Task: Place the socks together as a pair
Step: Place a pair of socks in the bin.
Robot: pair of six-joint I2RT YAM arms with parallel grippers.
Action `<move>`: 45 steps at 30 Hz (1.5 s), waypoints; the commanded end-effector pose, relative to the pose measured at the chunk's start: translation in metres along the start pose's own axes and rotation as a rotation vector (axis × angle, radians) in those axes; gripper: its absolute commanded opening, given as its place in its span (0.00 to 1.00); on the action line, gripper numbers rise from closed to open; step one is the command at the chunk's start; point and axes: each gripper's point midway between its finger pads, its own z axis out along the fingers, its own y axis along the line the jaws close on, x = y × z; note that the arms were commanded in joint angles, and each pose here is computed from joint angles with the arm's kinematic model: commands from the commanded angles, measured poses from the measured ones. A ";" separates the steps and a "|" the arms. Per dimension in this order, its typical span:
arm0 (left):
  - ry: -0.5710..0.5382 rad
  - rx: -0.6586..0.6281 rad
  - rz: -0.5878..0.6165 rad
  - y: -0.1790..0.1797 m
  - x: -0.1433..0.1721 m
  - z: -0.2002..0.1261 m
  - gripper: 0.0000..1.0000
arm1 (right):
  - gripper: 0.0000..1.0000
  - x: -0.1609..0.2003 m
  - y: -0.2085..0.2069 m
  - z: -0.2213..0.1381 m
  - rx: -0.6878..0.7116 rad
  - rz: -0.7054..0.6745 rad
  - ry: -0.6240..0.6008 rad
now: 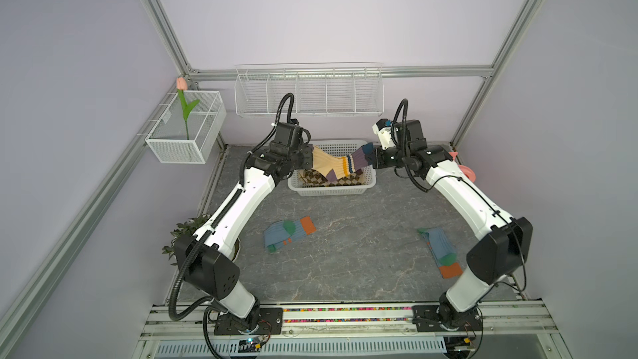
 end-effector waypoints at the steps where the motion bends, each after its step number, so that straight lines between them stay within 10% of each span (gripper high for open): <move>1: 0.052 -0.018 0.021 0.009 0.002 0.019 0.00 | 0.09 0.002 -0.003 0.022 -0.036 -0.004 0.042; 25: 0.305 -0.164 0.026 0.079 0.050 0.188 0.00 | 0.11 0.046 -0.089 0.145 0.025 0.076 0.228; 28: 0.323 -0.167 0.030 0.080 0.053 0.195 0.16 | 0.25 0.049 -0.093 0.147 0.042 0.069 0.244; 37: 0.187 -0.060 0.005 0.052 0.007 0.144 0.66 | 0.55 0.020 -0.068 0.106 0.096 -0.026 0.188; 45: 0.066 -0.055 0.001 0.035 -0.009 0.056 0.79 | 0.62 0.005 -0.026 0.040 0.154 -0.133 0.100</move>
